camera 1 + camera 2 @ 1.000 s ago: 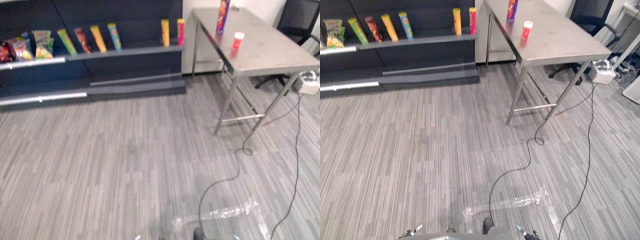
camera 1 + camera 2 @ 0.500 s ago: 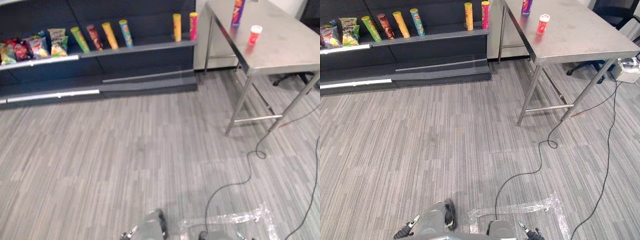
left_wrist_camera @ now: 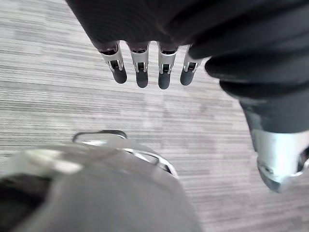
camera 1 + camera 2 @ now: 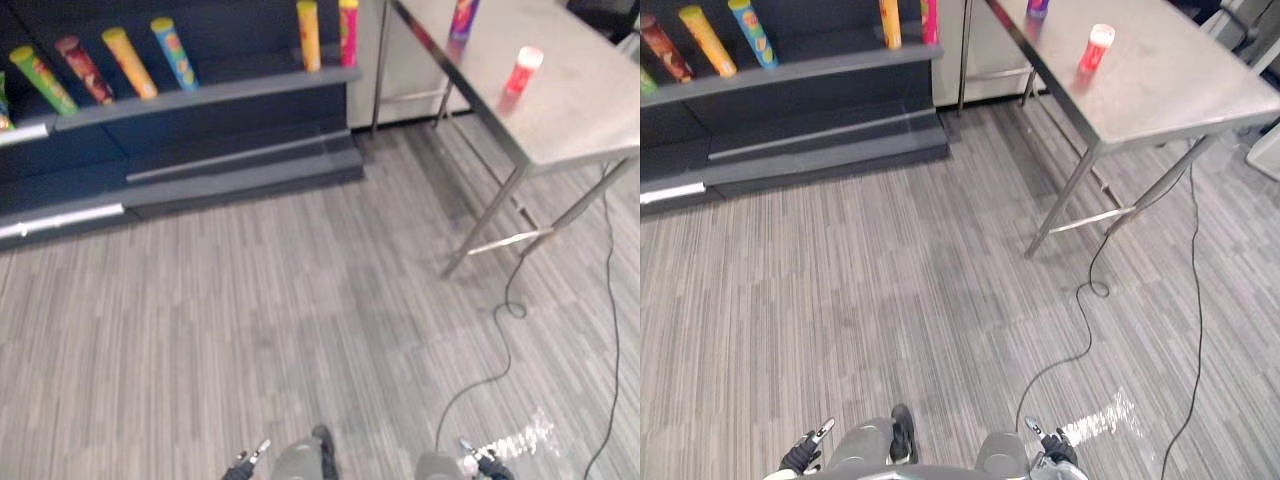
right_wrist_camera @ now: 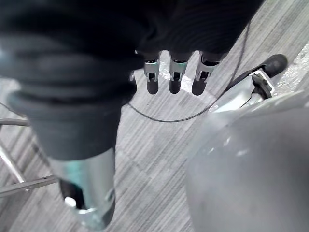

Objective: Put the gum and the chips on the shelf.

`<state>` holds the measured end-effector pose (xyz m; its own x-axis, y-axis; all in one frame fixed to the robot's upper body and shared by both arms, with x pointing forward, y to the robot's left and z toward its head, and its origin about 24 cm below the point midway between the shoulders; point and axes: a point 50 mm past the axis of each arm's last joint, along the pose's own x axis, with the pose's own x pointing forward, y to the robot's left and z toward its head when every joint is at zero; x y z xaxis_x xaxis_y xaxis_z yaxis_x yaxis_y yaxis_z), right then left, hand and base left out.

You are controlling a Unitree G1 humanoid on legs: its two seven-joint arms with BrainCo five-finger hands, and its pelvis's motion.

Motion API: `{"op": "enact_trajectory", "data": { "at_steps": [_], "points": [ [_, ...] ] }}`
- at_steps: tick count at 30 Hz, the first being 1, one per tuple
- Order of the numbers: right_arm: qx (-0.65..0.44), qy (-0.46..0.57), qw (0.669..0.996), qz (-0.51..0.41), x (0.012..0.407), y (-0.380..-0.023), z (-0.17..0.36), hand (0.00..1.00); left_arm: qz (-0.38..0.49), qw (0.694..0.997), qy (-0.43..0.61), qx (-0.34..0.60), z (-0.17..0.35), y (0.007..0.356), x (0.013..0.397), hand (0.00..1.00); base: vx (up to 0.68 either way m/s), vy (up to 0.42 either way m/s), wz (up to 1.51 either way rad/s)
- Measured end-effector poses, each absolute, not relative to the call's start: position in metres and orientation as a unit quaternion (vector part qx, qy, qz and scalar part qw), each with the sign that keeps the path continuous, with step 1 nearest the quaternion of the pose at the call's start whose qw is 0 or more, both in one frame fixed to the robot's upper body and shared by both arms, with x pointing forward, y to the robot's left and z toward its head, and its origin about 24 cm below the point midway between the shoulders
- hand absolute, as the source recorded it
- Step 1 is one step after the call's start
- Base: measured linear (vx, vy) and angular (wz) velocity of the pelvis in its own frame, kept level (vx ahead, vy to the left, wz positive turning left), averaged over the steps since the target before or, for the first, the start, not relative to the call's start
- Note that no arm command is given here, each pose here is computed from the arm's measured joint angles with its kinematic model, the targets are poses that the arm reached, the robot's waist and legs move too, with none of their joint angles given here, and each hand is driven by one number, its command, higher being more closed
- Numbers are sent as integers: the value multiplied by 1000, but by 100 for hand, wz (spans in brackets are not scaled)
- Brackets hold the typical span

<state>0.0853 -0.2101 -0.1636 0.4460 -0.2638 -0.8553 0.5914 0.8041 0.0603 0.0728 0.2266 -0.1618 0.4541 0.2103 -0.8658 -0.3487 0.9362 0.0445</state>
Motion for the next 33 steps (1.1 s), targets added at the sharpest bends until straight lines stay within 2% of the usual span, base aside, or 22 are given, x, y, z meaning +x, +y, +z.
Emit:
{"op": "enact_trajectory", "data": {
  "at_steps": [6, 10, 12, 21, 27, 33],
  "points": [
    [147, 448, 851, -232, 92, -218, -159, 0, 141, 850, 505, -58, -164, 220, 72, 0, 321, -33, 5],
    [146, 456, 845, -237, 82, -218, -161, 0, 172, 843, 501, -91, -165, 217, 70, 0, 405, -256, 30],
    [141, 464, 839, -248, 70, -224, -161, 0, 184, 837, 501, -123, -168, 204, 67, 0, 462, -255, 36],
    [146, 457, 838, -260, 68, -227, -160, 0, 206, 848, 459, -166, -163, 197, 85, 0, 350, -203, 18],
    [152, 453, 838, -265, 70, -225, -160, 0, 208, 861, 426, -183, -158, 195, 96, 0, 277, 81, -31],
    [157, 454, 831, -281, 61, -226, -161, 0, 210, 861, 425, -186, -159, 194, 93, 0, 286, 327, -16]
  ]
}}
